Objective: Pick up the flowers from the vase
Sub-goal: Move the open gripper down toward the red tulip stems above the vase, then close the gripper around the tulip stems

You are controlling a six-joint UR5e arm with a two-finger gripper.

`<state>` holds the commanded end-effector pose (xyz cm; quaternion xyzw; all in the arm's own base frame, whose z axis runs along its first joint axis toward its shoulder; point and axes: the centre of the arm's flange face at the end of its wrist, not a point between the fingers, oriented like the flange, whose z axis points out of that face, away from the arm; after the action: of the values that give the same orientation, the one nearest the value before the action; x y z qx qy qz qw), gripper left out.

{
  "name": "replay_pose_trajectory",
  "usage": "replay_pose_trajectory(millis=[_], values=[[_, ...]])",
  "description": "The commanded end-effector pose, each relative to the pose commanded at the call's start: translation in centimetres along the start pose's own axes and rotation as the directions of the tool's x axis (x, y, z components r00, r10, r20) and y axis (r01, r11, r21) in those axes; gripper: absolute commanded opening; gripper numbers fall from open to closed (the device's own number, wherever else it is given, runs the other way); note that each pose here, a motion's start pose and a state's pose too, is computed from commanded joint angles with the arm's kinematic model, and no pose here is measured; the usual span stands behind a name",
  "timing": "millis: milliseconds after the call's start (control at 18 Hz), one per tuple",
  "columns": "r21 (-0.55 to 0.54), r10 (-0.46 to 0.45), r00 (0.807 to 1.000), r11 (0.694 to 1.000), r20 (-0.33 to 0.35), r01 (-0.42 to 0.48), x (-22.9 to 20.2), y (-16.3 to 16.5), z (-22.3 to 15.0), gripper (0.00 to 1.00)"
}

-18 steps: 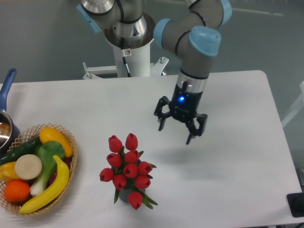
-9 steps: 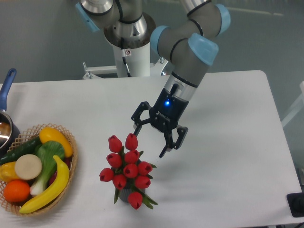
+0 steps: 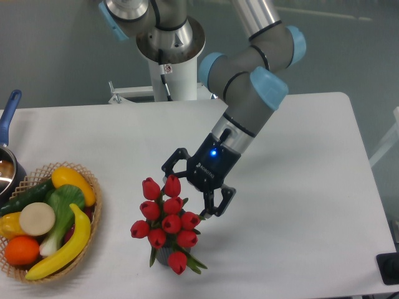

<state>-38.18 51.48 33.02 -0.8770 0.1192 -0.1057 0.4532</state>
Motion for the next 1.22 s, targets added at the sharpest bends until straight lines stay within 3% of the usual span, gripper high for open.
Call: replay_pose_trajectory(millis=[222, 278, 500, 556, 889, 1222], values=[[0.036, -0.011, 1.0, 0.999, -0.024, 0.012, -0.5, -0.8, 0.7, 1.0], [0.038, -0.008, 1.0, 0.999, -0.029, 0.009, -0.5, -1.0, 1.0, 0.89], [0.034, -0.013, 0.999, 0.999, -0.035, 0.014, -0.6, -0.6, 1.4, 0.11], [0.034, -0.014, 0.999, 0.999, -0.033, 0.015, -0.7, -0.6, 1.3, 0.0], [0.043, -0.034, 0.999, 0.998, -0.01, 0.034, -1.0, -1.1, -0.3, 0.0], [0.103, -0.081, 0.997, 0.991, 0.0, 0.08, 0.2, -4.0, -3.3, 0.0]])
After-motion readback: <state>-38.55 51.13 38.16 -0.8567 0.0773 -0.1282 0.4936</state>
